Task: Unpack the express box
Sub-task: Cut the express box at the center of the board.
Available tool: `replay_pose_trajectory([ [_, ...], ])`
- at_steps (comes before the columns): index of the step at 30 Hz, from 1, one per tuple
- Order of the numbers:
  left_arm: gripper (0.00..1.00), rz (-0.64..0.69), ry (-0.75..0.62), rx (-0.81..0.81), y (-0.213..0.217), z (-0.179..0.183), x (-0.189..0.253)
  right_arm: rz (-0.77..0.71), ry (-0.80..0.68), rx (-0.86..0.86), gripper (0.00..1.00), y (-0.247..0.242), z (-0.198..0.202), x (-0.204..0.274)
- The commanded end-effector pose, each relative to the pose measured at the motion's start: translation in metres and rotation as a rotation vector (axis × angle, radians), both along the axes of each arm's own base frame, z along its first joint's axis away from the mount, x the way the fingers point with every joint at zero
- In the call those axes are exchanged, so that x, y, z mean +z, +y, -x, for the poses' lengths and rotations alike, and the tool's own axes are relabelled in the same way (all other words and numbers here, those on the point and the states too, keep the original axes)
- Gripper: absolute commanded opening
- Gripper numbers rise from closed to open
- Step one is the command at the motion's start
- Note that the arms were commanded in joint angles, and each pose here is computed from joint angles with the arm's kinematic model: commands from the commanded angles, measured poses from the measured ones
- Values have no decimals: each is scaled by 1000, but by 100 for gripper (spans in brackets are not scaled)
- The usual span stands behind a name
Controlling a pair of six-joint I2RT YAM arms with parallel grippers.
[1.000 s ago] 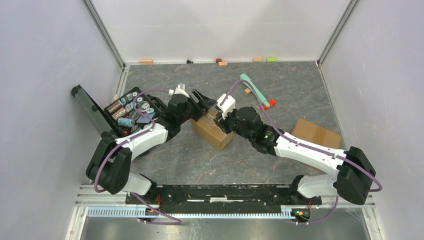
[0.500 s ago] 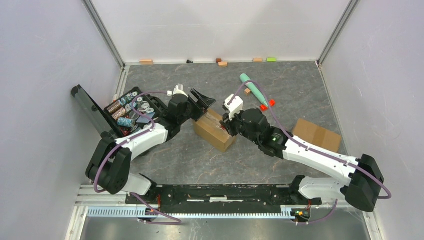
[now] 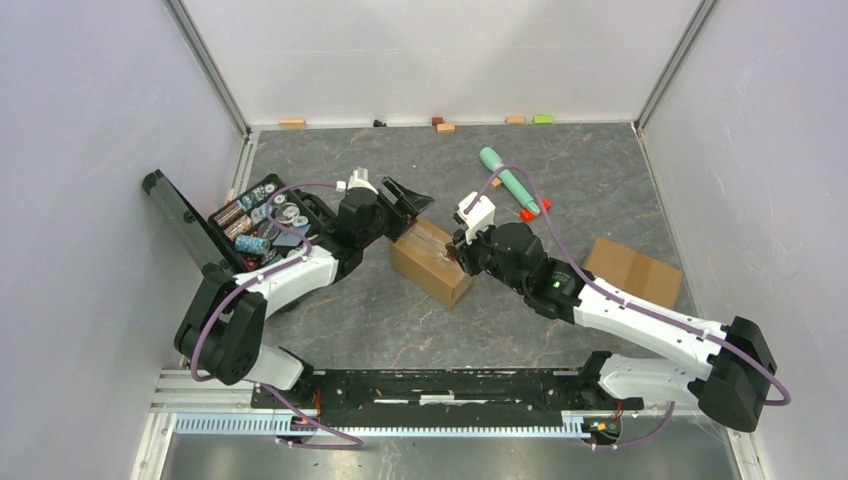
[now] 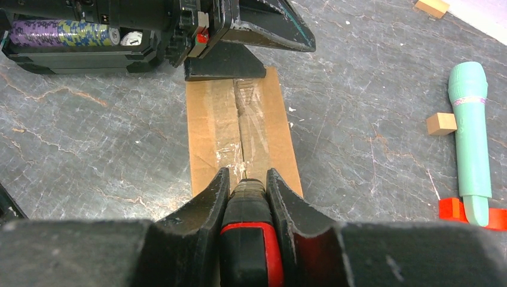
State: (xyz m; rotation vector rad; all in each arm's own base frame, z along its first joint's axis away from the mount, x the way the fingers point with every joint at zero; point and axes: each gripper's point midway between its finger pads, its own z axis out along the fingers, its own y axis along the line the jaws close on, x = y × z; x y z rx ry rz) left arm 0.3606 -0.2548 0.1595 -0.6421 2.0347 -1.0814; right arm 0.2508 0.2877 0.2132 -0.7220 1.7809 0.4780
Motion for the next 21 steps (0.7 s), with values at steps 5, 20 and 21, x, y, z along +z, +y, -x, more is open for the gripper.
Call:
replay_pose_trajectory([
  [5, 86, -292, 296, 116, 60, 32, -119, 113, 111, -24, 0, -32, 23, -43],
  [20, 88, -300, 48, -34, 39, 8, -29, 1, 62, -42, 0, -28, 20, -37],
  [21, 88, -300, 16, -42, 37, 6, -14, -26, 45, -35, 0, -22, 17, -30],
])
